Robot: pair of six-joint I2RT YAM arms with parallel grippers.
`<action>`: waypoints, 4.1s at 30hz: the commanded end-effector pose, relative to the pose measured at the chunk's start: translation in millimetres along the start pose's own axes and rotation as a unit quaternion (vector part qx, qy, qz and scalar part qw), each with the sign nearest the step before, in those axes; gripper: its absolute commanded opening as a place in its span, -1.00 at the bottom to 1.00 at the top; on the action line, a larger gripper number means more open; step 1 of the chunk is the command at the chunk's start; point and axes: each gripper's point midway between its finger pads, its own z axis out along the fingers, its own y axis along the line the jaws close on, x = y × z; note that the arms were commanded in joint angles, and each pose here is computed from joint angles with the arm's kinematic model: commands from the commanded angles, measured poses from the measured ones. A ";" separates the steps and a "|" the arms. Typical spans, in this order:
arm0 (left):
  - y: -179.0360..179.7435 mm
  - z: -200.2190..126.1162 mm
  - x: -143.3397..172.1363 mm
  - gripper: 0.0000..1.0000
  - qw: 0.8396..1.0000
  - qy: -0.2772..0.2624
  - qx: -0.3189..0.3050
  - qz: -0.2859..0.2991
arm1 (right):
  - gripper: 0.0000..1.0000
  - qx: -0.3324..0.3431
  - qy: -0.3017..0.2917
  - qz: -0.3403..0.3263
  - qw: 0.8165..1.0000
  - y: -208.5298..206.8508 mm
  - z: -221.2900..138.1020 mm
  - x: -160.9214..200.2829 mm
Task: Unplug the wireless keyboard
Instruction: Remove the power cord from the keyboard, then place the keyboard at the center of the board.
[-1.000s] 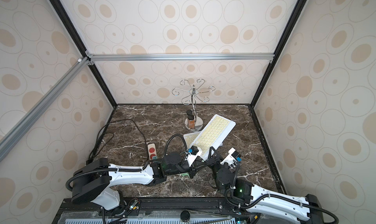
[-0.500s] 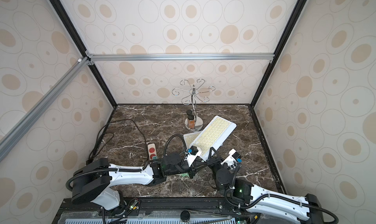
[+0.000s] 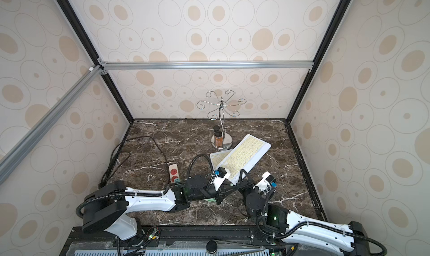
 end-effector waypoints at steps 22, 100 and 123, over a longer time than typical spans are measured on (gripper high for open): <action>-16.9 -2.4 -8.3 -1.00 0.999 -0.021 0.043 0.007 | -1.00 0.032 -0.042 -0.045 0.998 -7.4 12.0 5.4; -11.7 -13.1 13.1 -1.00 0.999 -0.001 0.035 -0.013 | -1.00 0.109 -0.196 -0.051 0.973 -55.3 -14.1 -58.6; 12.4 -48.2 16.9 -1.00 0.998 -0.012 -0.046 0.034 | -1.00 0.331 -0.052 0.100 0.937 -125.2 -36.3 -1.4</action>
